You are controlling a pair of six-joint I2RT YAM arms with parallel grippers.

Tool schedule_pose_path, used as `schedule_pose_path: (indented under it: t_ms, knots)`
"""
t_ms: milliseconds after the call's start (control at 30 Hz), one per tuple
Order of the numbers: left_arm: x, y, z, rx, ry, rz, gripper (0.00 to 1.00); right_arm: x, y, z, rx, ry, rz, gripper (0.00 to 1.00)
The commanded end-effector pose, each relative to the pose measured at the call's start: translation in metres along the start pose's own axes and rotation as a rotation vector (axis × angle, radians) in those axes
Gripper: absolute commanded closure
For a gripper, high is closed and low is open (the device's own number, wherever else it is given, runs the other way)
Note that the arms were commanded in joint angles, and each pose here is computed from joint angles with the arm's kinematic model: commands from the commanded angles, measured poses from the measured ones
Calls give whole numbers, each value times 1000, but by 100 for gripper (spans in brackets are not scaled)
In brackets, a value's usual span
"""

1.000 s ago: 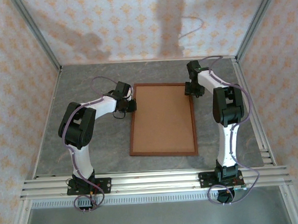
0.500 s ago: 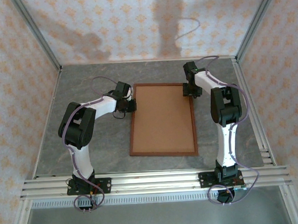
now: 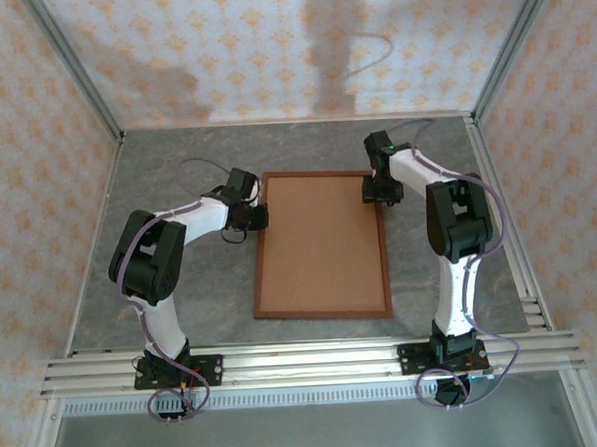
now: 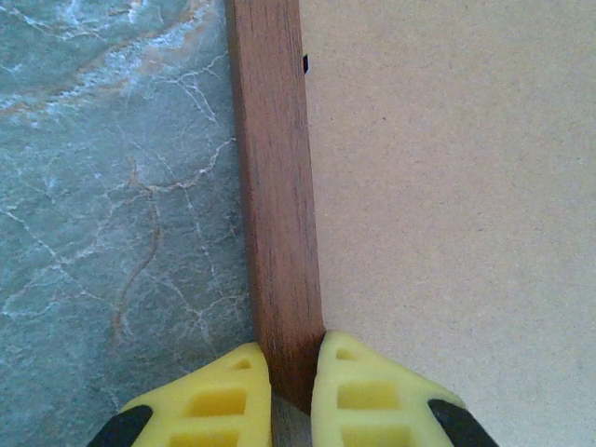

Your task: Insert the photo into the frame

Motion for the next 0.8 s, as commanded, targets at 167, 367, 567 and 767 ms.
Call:
schedule_pose_path:
  t_ms: [167,367,567,767]
  knots:
    - [24,9,2,-63,86,-11,88,30,-32,-59,78,-65,59,45]
    - [21,7,0,-57,80,-10,88,64,-34,-47,42,21,74,51]
    - [19,7,-3,-60,77,-4,88,81,-31,-33,26,77,75,55]
    - [18,6,-3,-51,72,-8,88,77,-28,-23,32,82,72,56]
Point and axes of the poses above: each hand's point on the last joint's axis, 136 mm out from that joint toward the fingers, its own z axis out along the fingers, its own y axis along the line the jaws close on, x = y × z, the point moved 7 cm from there along -z, back along the fingers, and after that the axes turned 11 degrees about z, right-handed, at the moved point
